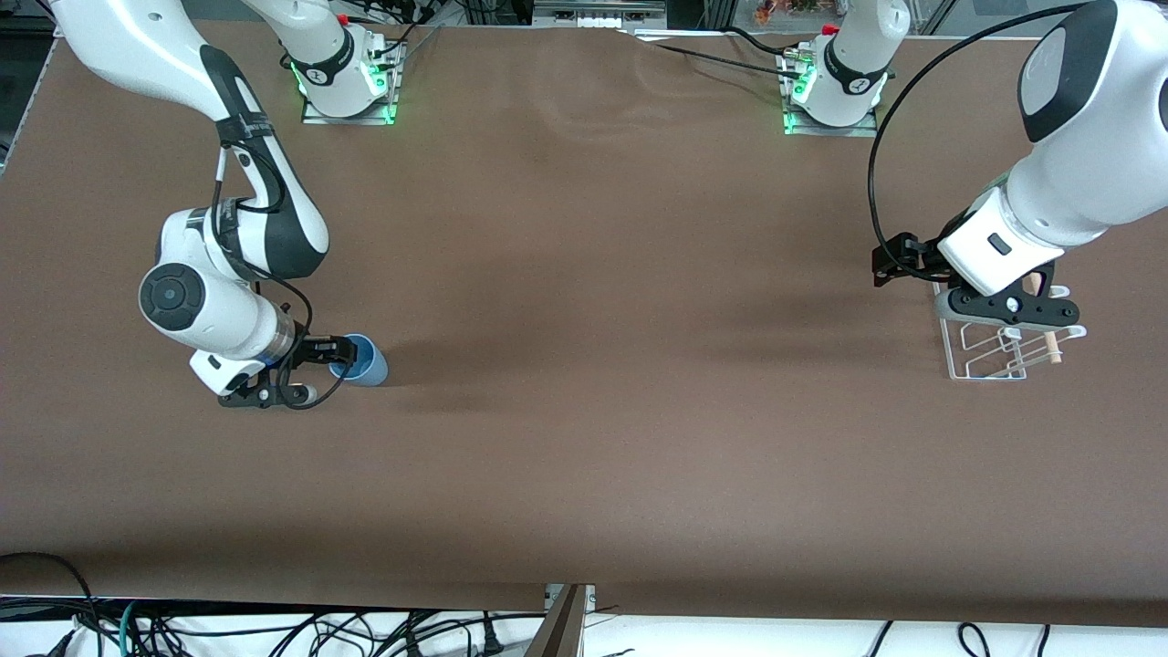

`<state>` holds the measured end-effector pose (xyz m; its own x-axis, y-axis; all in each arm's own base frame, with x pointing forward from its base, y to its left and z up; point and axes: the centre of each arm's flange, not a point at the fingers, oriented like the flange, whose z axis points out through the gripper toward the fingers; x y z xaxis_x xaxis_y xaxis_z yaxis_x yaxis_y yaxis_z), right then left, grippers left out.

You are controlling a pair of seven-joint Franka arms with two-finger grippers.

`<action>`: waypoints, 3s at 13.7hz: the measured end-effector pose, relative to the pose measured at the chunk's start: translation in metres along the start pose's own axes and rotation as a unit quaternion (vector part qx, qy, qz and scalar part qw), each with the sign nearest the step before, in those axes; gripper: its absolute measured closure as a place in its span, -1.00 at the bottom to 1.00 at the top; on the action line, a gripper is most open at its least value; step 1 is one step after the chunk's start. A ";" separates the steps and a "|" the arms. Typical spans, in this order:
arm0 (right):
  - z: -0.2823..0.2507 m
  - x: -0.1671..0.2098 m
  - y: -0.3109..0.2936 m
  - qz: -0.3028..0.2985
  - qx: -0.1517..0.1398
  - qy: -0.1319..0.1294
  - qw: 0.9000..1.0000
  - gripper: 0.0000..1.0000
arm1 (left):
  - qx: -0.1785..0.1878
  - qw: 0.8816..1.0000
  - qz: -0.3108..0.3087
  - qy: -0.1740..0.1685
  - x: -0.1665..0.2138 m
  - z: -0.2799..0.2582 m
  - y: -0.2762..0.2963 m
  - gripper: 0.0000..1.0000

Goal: Transfer cup to left arm and place on rack

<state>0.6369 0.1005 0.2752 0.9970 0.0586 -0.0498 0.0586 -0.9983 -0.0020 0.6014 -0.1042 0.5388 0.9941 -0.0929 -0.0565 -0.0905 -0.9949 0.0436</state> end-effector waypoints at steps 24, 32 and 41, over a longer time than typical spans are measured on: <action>0.001 0.001 -0.015 0.023 0.044 0.020 0.999 0.90 | -0.009 0.999 0.030 -0.013 0.007 0.022 0.034 -1.00; -0.115 0.003 -0.155 0.046 0.241 0.060 0.968 0.90 | -0.039 0.998 0.027 -0.039 0.015 0.049 0.038 -1.00; -0.161 -0.027 -0.324 0.108 0.367 0.029 0.924 0.90 | -0.227 0.952 0.206 0.007 0.031 0.044 0.063 -1.00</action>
<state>0.5987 0.4221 0.4376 0.9839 -0.1623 -0.0749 -0.1697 -0.7173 -0.6757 0.6239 -0.1717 0.4959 0.8807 -0.4683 0.0720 -0.4411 -0.7550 0.4852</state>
